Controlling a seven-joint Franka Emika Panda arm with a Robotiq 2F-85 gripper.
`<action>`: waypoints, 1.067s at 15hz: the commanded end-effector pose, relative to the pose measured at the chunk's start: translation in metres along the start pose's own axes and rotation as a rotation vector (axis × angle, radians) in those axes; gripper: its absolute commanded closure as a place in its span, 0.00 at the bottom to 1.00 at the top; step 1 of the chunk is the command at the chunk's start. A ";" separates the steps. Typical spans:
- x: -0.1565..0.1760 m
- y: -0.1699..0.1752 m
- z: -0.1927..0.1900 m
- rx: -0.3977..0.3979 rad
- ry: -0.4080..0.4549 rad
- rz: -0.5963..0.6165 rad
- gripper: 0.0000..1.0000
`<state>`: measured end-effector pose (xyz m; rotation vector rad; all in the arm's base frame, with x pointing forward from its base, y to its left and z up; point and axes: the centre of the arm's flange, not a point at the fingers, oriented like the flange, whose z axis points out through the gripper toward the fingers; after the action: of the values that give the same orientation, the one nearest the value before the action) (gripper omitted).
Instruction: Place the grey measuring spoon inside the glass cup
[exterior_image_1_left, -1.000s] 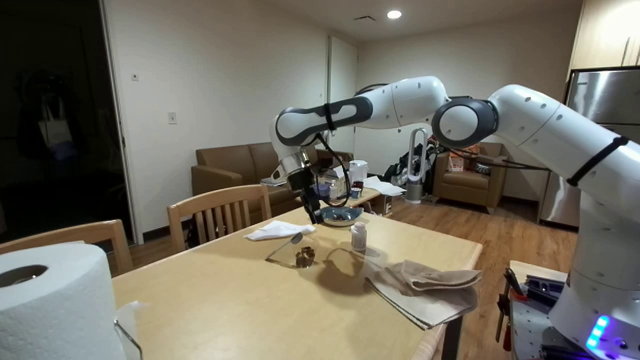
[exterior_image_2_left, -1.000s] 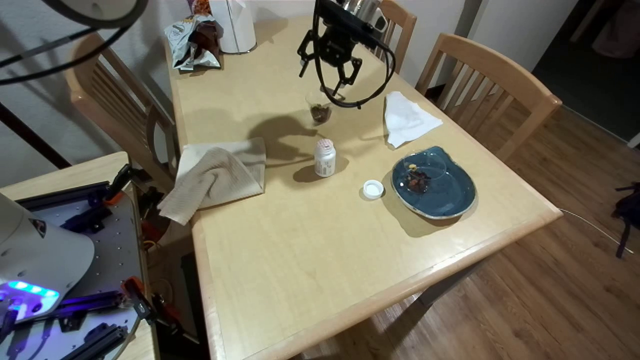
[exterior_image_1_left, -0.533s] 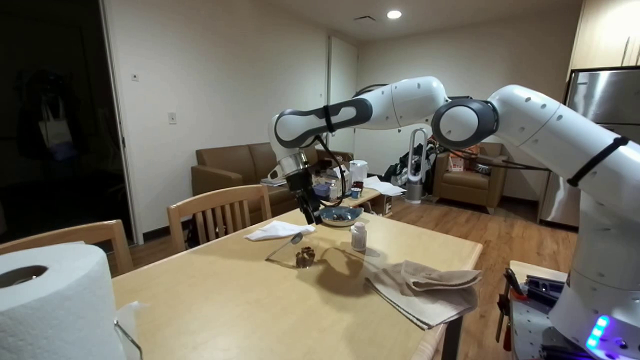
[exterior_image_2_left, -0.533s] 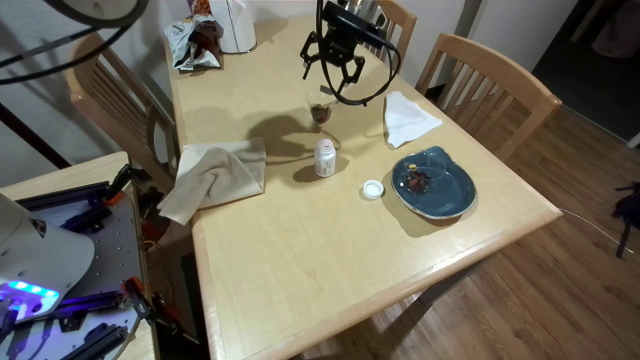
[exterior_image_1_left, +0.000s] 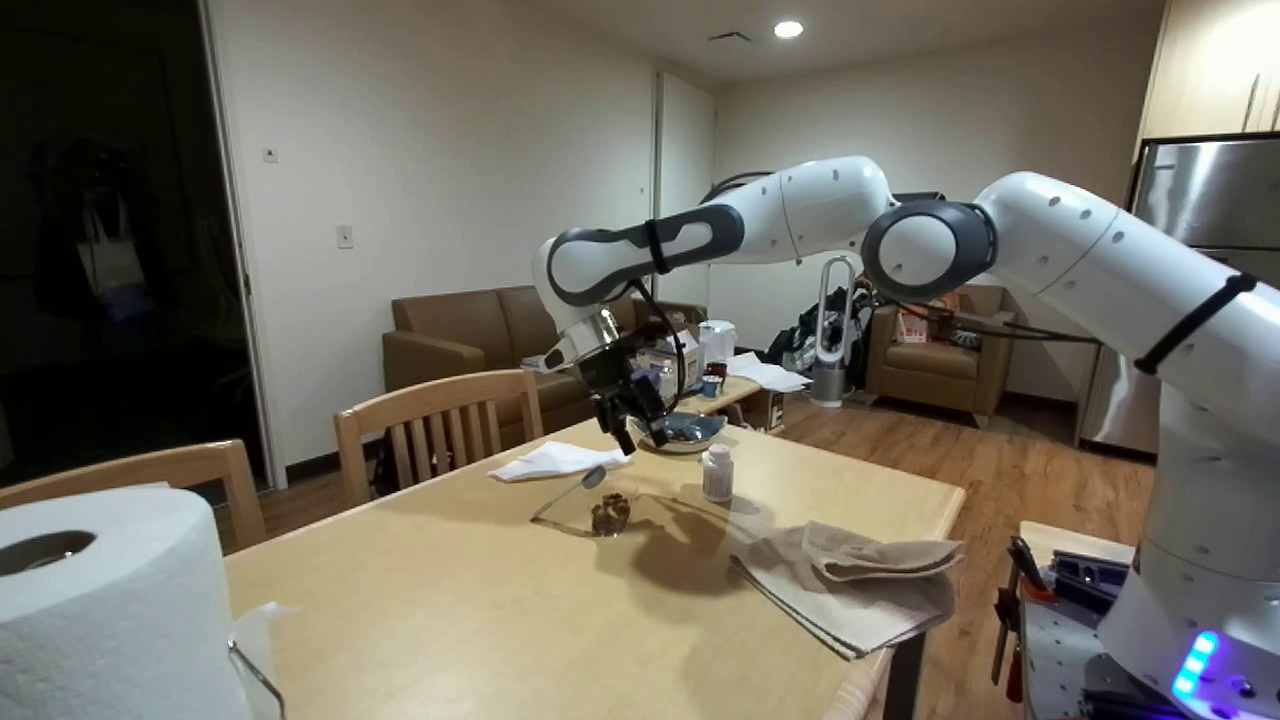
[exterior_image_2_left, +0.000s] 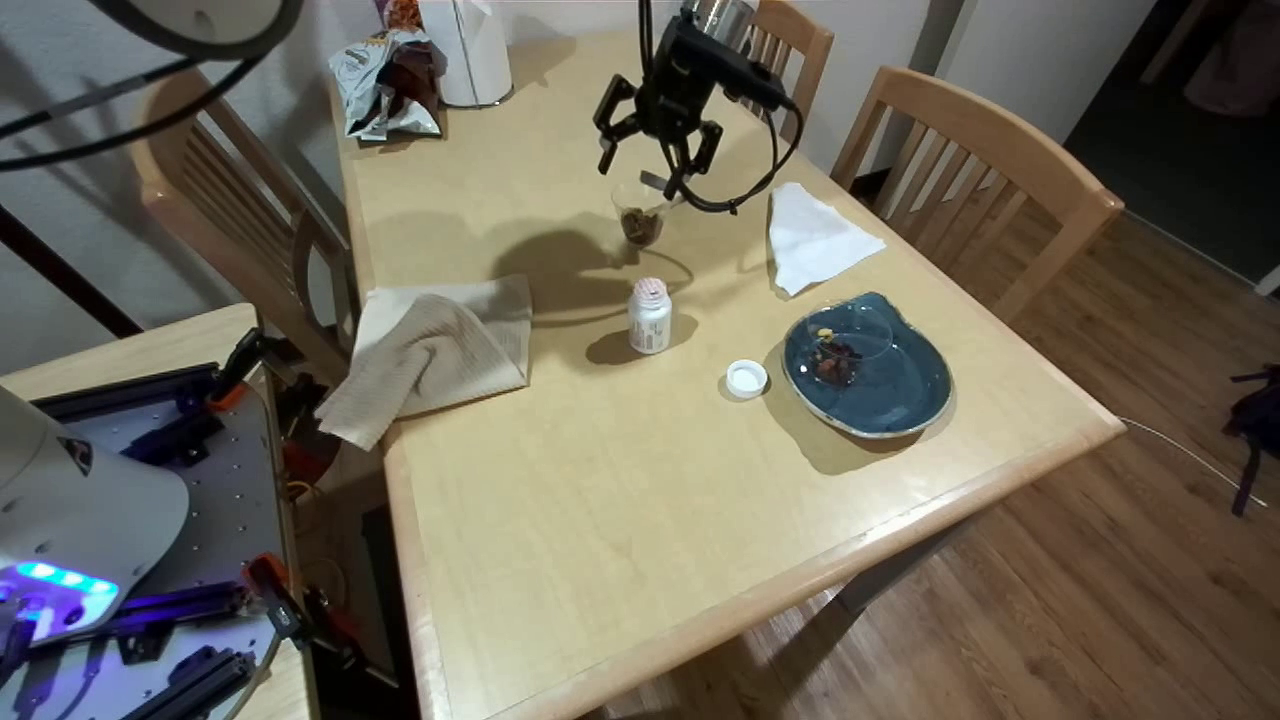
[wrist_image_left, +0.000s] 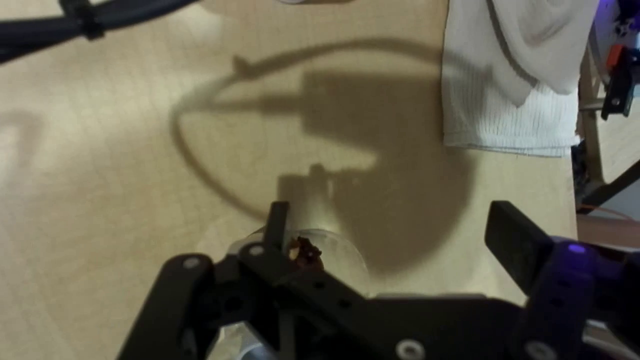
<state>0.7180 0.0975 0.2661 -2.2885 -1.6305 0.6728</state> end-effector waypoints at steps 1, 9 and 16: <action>0.004 0.013 -0.009 -0.012 -0.092 -0.176 0.00; 0.000 0.005 0.007 -0.080 -0.134 -0.265 0.00; 0.021 0.036 -0.001 -0.335 -0.081 -0.538 0.00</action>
<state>0.7480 0.1057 0.2525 -1.9868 -2.2526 0.5013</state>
